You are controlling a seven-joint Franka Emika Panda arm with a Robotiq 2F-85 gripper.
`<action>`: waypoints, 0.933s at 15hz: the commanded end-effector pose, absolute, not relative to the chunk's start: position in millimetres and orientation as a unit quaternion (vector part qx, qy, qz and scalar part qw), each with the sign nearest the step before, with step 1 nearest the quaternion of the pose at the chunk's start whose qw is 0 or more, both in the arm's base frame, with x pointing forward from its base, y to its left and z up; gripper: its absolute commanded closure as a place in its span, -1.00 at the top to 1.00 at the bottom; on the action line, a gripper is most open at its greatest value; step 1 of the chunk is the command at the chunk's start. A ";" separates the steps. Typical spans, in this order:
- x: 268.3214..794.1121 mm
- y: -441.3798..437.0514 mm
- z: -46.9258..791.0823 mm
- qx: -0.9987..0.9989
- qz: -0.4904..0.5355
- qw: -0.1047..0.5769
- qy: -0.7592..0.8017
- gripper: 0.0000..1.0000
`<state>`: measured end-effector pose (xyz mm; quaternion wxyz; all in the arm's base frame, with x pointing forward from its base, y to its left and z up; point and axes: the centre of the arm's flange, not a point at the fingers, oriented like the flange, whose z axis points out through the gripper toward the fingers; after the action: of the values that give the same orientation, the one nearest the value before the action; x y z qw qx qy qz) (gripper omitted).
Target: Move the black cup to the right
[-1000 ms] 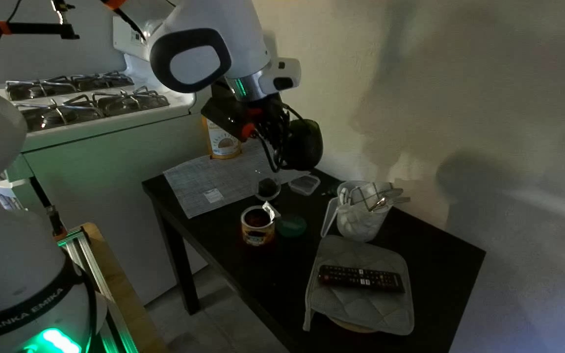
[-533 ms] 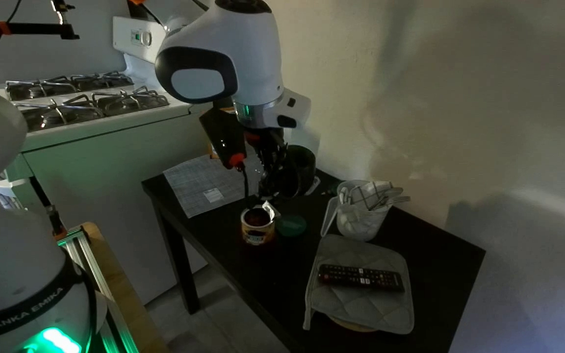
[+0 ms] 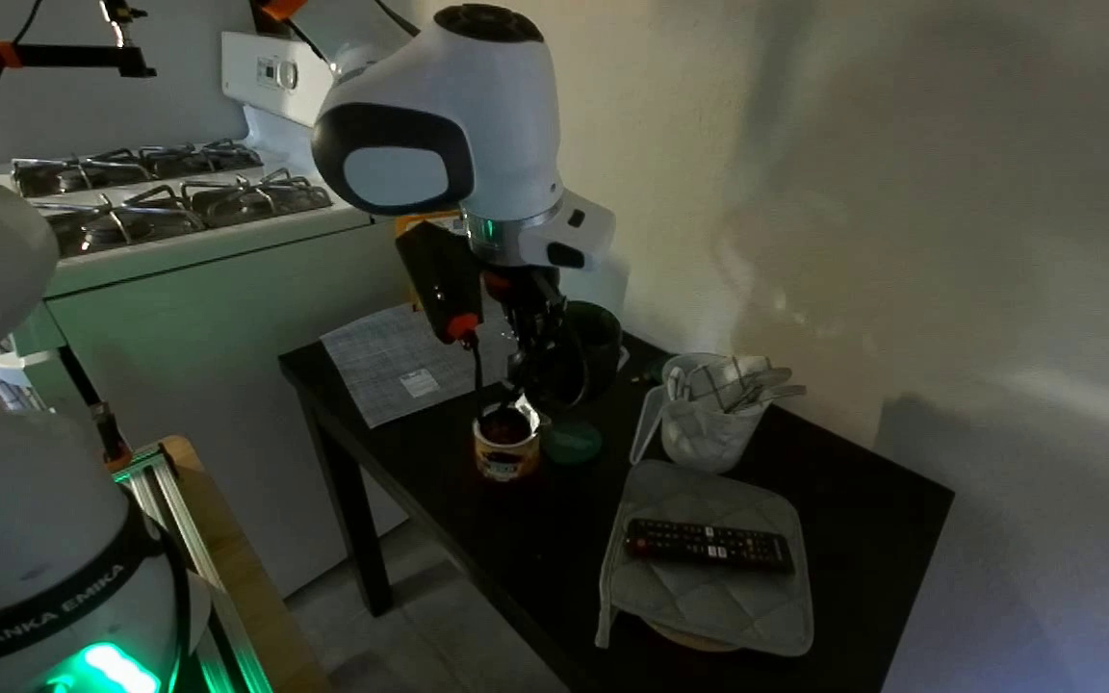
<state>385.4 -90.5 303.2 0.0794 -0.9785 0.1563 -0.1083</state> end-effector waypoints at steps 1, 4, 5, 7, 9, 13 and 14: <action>364.7 -116.2 293.1 -0.973 -0.061 0.056 0.215 -0.89; 346.4 -142.2 287.5 -0.959 -0.047 0.036 0.278 -0.89; 343.6 -148.7 284.5 -0.955 -0.040 0.031 0.293 -0.89; 345.7 -154.0 277.0 -0.952 -0.029 0.028 0.305 -0.89; 351.8 -154.1 269.5 -0.948 -0.027 0.020 0.317 -0.89; 366.8 -142.8 252.2 -0.945 -0.008 -0.001 0.326 -0.89; 369.3 -140.0 248.4 -0.943 -0.007 -0.012 0.331 -0.89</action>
<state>359.5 -149.8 256.8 0.0125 -0.9478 0.3185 -0.0053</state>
